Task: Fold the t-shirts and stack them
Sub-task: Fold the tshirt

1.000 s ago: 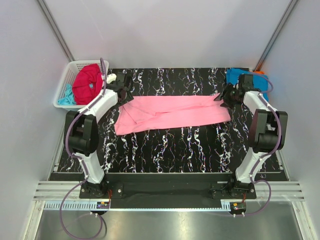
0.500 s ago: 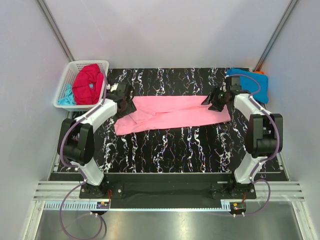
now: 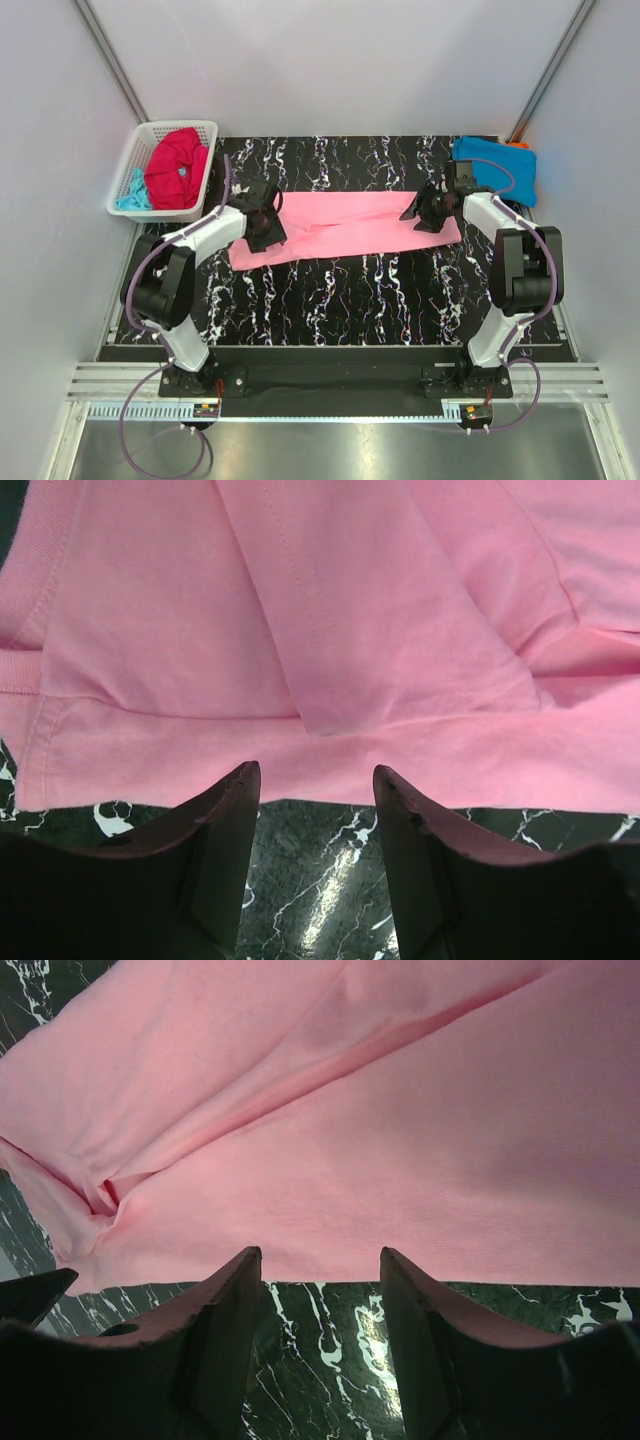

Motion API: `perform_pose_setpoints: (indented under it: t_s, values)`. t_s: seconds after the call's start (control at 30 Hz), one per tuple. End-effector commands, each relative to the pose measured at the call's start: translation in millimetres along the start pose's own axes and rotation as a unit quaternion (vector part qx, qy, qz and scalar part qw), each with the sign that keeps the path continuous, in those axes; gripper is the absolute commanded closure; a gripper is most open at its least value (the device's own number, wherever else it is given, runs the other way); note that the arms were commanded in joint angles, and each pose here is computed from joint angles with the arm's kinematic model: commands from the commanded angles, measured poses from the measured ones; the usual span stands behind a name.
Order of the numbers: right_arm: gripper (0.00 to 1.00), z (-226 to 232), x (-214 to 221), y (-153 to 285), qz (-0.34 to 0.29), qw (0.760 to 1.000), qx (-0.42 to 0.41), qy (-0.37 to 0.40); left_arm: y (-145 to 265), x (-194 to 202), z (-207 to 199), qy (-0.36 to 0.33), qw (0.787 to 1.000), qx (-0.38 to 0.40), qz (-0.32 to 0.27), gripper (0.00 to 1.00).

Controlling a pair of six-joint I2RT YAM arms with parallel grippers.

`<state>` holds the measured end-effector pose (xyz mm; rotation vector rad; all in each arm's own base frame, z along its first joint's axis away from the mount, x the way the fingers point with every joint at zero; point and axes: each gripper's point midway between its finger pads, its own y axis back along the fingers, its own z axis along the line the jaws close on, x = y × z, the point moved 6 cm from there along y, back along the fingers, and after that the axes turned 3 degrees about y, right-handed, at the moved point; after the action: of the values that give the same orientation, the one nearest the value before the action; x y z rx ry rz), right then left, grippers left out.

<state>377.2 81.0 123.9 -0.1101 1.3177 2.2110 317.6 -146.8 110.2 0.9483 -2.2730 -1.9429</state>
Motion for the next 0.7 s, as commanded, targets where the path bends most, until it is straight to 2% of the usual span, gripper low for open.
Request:
perform_pose_setpoints:
  t_s: [0.0, 0.17, 0.4, 0.63, 0.67]
  values:
    - [0.42, 5.5, -6.9, 9.3, -0.022, 1.000, -0.004, 0.006, -6.5, -20.3, -14.9, -0.009, 0.999, 0.004, -0.033, 0.46]
    - [0.42, 4.3, -6.8, 9.5, -0.024, 1.000, 0.000, 0.009, -13.7, -31.2, -24.6, -0.005, 0.999, 0.006, -0.039, 0.49]
    - [0.42, -0.7, -5.0, 6.3, -0.019, 1.000, 0.013, 0.009, -23.7, -39.3, -27.1, -0.003, 0.999, -0.001, -0.046, 0.62]
    - [0.42, -2.1, -6.9, 6.0, -0.021, 1.000, 0.019, 0.009, -19.8, -37.9, -24.9, -0.002, 0.999, -0.001, -0.047, 0.67]
    - [0.42, -2.5, -5.4, 5.3, -0.019, 1.000, 0.020, 0.009, -19.5, -37.7, -24.6, -0.002, 0.999, -0.001, -0.047, 0.70]
